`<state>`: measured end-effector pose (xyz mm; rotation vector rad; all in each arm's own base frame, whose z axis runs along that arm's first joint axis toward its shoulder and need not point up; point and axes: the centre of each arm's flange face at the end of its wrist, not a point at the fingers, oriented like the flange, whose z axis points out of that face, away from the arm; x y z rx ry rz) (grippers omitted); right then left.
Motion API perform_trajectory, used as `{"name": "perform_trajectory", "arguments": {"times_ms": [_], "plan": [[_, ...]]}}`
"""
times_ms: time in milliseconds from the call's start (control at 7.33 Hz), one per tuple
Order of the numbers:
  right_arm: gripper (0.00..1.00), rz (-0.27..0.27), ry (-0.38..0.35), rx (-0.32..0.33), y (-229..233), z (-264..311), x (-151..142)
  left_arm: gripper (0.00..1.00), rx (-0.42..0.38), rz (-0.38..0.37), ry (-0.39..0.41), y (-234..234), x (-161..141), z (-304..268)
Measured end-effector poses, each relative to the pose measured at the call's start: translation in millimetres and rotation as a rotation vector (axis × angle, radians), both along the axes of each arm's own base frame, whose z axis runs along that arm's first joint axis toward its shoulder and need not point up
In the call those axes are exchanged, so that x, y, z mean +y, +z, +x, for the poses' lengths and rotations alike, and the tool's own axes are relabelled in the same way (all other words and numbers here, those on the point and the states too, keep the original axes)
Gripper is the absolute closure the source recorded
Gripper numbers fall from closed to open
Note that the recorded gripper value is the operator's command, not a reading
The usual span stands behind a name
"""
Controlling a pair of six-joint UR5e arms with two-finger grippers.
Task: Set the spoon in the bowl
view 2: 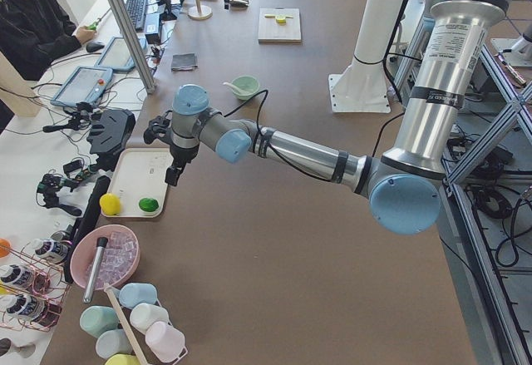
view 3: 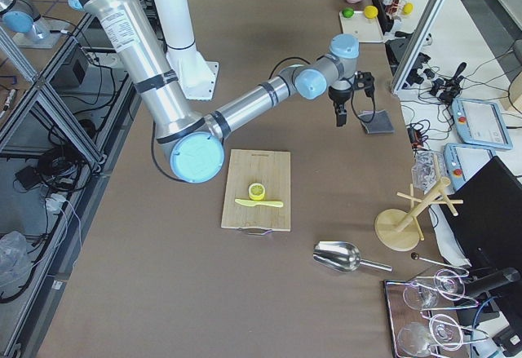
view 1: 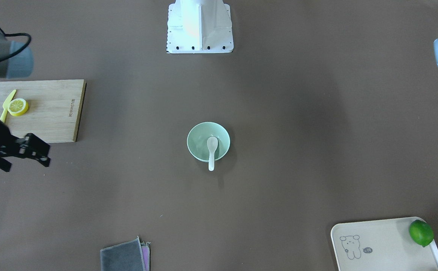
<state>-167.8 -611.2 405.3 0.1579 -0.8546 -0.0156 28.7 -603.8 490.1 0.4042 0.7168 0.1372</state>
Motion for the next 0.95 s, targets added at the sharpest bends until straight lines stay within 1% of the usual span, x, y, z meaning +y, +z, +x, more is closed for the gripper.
{"name": "perform_trajectory", "arguments": {"times_ms": [136,273,409,545,682,818,955], "plan": [[0.00,0.007,-0.038,0.008,57.5,59.8,15.9,0.02,-0.010,-0.011,0.017,14.8,7.5,-23.5],[0.00,0.017,-0.066,0.022,109.4,109.6,33.3,0.02,0.003,-0.027,0.027,27.7,16.7,-38.3],[0.00,0.021,-0.089,0.037,153.3,145.4,49.8,0.02,0.016,-0.042,0.029,37.9,24.8,-47.0],[0.00,0.011,-0.103,0.047,189.5,169.0,67.9,0.02,0.022,-0.059,0.027,49.2,32.8,-51.8],[0.00,-0.003,-0.115,0.054,219.3,183.5,89.9,0.02,0.024,-0.080,0.024,59.0,38.7,-54.0],[0.00,-0.004,-0.125,0.055,237.8,196.4,108.0,0.02,0.025,-0.096,0.020,65.1,41.7,-54.9],[0.00,0.000,-0.118,0.051,247.6,212.4,120.5,0.02,0.026,-0.108,0.014,70.7,45.0,-57.9]]}}
